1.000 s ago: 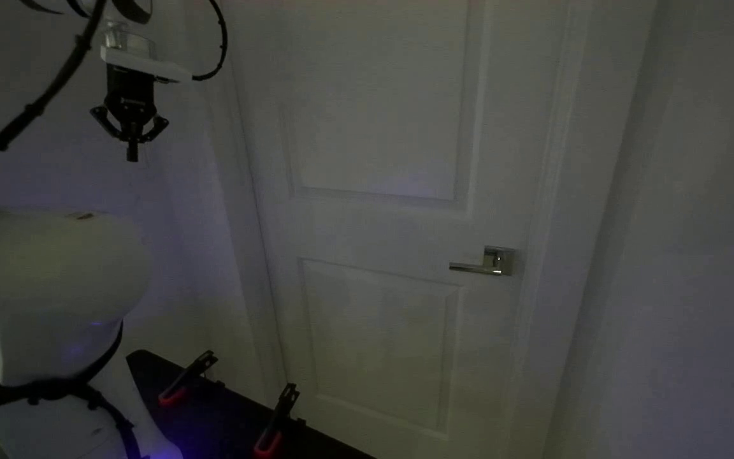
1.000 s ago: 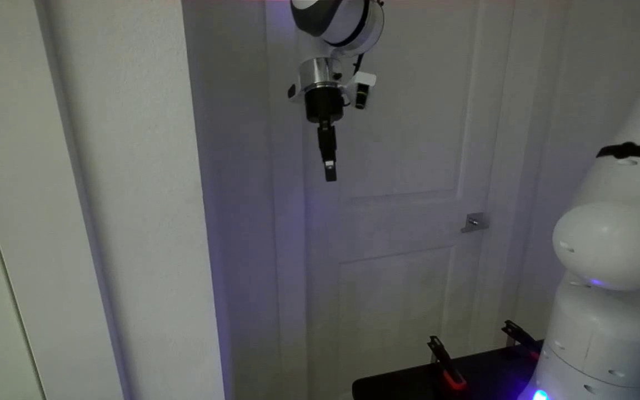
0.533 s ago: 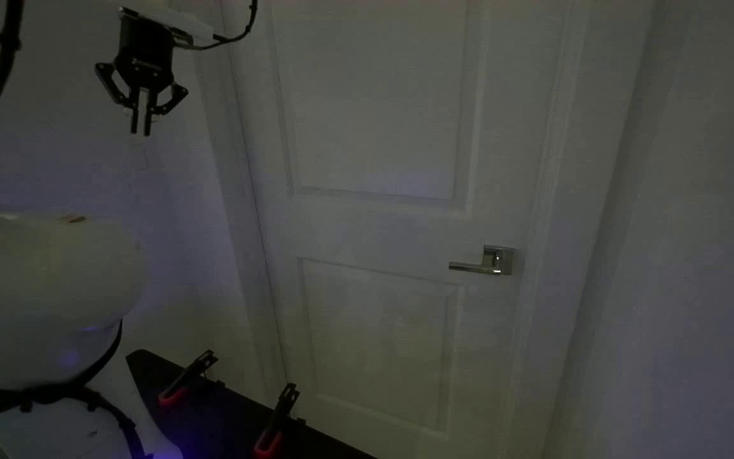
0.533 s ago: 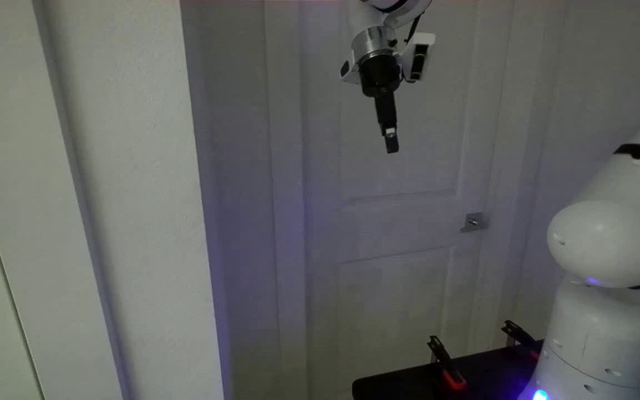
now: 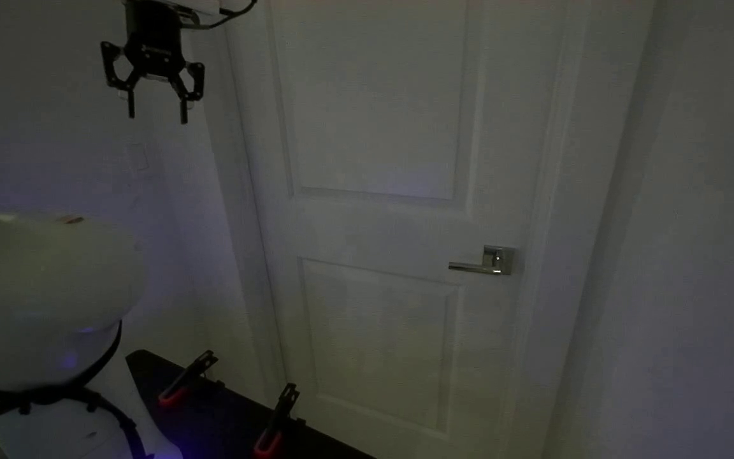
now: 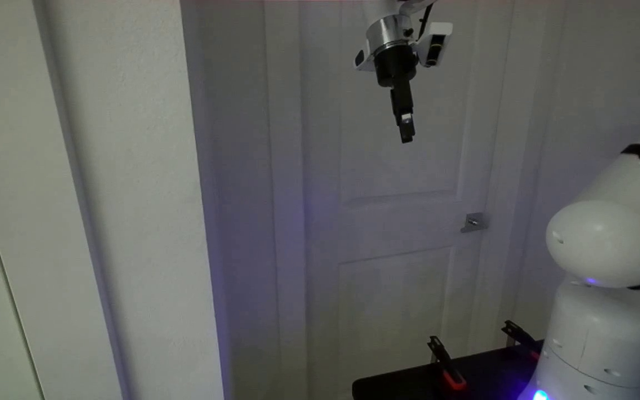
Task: Turn off the light
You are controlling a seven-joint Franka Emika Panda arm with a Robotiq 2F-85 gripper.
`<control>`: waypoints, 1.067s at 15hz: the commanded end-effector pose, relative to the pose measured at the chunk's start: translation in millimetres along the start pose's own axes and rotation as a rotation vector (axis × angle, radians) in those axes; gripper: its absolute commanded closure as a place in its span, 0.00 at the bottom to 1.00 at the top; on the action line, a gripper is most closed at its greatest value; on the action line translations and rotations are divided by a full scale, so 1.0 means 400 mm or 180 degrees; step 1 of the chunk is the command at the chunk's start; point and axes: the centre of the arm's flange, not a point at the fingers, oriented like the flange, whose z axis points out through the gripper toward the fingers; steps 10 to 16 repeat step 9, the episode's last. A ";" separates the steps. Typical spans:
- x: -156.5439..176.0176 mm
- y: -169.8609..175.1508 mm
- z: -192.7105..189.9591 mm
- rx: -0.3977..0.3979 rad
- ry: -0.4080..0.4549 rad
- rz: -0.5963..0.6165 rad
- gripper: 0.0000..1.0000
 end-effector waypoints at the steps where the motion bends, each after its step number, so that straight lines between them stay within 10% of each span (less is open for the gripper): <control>1: 0.004 0.002 0.009 -0.0142 -0.0001 0.0048 0.00; 16: 0.020 0.001 -0.003 -0.0143 0.0034 -0.0019 0.00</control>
